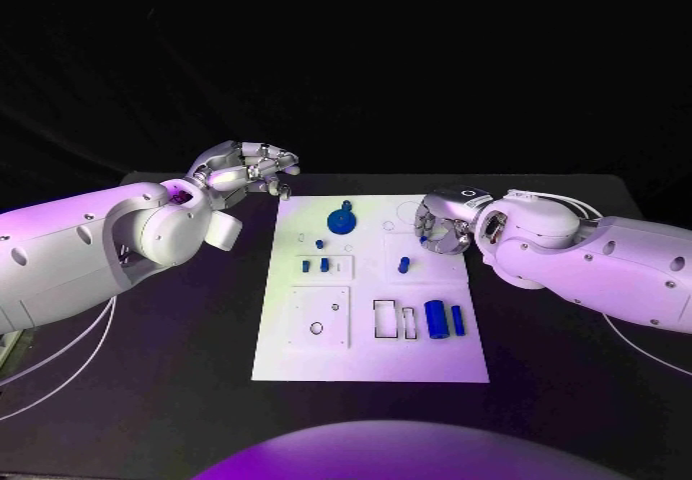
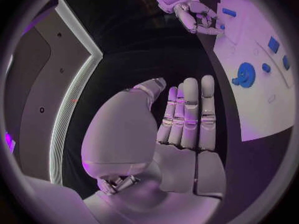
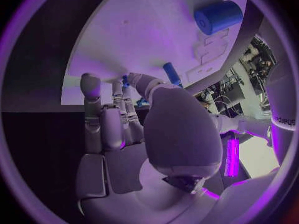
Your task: Assemble the parts on the task board
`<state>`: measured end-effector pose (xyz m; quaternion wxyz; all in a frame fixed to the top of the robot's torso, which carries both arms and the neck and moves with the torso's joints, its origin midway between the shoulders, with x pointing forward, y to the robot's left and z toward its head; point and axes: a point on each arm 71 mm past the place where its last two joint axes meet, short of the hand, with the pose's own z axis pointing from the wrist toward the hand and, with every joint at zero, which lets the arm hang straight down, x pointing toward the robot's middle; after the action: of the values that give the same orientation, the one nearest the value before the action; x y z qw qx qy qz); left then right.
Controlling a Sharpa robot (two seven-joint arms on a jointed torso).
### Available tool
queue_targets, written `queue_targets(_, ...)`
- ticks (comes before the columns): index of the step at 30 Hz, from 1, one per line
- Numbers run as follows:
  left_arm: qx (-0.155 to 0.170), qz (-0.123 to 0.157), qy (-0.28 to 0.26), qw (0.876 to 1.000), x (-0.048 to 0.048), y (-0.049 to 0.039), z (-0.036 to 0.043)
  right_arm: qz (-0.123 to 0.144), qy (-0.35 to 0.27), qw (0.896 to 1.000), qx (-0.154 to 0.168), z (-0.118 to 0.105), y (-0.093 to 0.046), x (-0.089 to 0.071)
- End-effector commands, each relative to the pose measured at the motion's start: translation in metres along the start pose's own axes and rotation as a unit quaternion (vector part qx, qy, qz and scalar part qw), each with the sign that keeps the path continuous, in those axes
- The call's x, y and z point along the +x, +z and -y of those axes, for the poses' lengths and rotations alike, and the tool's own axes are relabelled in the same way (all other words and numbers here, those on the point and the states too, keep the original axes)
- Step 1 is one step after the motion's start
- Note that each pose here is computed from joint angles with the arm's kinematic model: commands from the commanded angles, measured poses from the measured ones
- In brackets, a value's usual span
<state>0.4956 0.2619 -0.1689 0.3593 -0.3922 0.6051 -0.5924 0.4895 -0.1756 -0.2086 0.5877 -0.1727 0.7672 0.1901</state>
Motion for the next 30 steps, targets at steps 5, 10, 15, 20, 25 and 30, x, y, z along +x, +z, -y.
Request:
queue_targets(5, 0.000, -0.011, 0.001, 1.000, 0.0025, -0.0002, 0.0008, -0.025, -0.014, 1.000, 0.005, -0.0014, 0.0012, 0.0090)
queue_targets(10, -0.004, -0.011, 0.004, 1.000, 0.0025, -0.0004, 0.0002, -0.035, -0.024, 0.999, 0.007, -0.0024, 0.0014, 0.0134)
queue_targets(15, -0.008, -0.012, 0.007, 1.000, 0.0024, -0.0006, -0.0003, -0.037, -0.037, 0.999, 0.012, -0.0034, 0.0011, 0.0154)
queue_targets(20, -0.011, -0.013, 0.009, 1.000, 0.0026, -0.0006, -0.0008, -0.020, -0.049, 0.998, 0.018, -0.0044, 0.0004, 0.0141)
queue_targets(25, -0.013, -0.014, 0.011, 1.000, 0.0030, -0.0005, -0.0011, 0.012, -0.049, 0.999, 0.019, -0.0058, -0.0005, 0.0102)
queue_targets(30, -0.014, -0.016, 0.011, 1.000, 0.0039, 0.0001, -0.0013, 0.038, -0.047, 0.998, 0.020, -0.0075, -0.0016, 0.0067)
